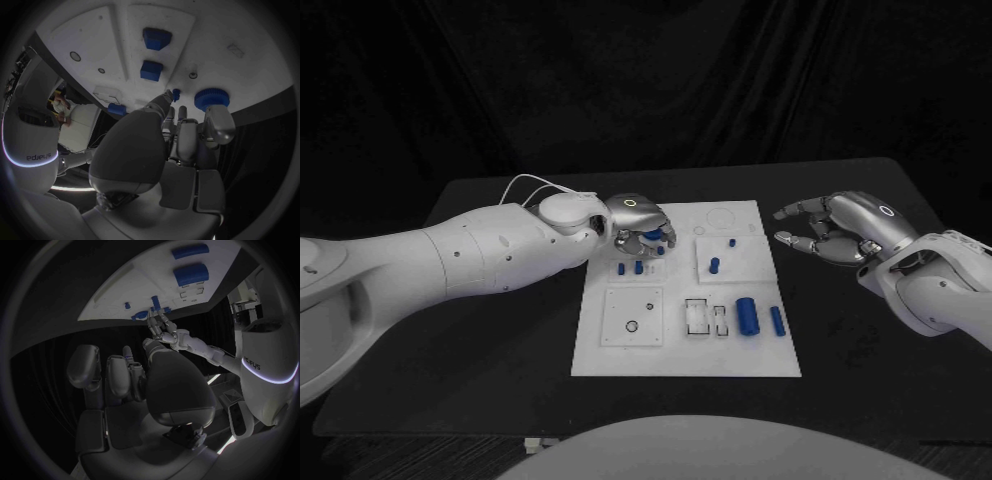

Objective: Assemble the parts on the task board

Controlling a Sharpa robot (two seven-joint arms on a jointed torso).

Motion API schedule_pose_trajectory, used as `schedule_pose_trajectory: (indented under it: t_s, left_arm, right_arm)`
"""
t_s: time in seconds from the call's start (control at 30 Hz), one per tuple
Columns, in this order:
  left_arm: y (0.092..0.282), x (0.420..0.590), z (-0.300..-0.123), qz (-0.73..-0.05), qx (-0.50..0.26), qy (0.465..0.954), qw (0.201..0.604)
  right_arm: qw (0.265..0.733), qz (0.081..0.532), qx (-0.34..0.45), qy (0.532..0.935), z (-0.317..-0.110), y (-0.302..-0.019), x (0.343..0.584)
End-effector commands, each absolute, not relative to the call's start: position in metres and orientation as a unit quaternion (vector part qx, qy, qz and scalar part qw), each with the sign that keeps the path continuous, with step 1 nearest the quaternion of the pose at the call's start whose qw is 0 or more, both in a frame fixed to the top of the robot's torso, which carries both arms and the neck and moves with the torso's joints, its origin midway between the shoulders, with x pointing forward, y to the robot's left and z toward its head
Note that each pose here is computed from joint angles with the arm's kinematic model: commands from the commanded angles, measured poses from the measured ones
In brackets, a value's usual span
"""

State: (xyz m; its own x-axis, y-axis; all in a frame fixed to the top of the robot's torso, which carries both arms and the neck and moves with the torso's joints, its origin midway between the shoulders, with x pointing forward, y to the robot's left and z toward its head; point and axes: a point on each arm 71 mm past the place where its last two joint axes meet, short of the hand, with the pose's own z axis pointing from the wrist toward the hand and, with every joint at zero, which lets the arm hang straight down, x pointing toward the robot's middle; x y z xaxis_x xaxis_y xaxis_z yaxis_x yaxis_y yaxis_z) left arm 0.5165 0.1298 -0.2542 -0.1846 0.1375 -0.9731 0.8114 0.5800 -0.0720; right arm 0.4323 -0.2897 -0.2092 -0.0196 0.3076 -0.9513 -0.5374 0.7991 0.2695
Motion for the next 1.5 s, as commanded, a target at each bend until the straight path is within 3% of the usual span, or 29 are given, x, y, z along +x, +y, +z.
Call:
schedule_pose_trajectory:
  t_s: [0.03,0.3,0.9,1.5]
  left_arm:
    - [0.127,0.515,-0.256,-0.317,0.343,0.701,0.539]
    - [0.126,0.514,-0.263,-0.313,0.339,0.708,0.535]
    - [0.128,0.517,-0.265,-0.302,0.323,0.696,0.566]
    - [0.138,0.521,-0.270,-0.284,0.316,0.716,0.554]
  right_arm:
    - [0.693,0.304,-0.088,0.648,-0.211,-0.290,0.432]
    - [0.691,0.303,-0.087,0.650,-0.212,-0.290,0.431]
    - [0.688,0.301,-0.086,0.654,-0.214,-0.291,0.431]
    - [0.685,0.301,-0.085,0.658,-0.216,-0.291,0.431]
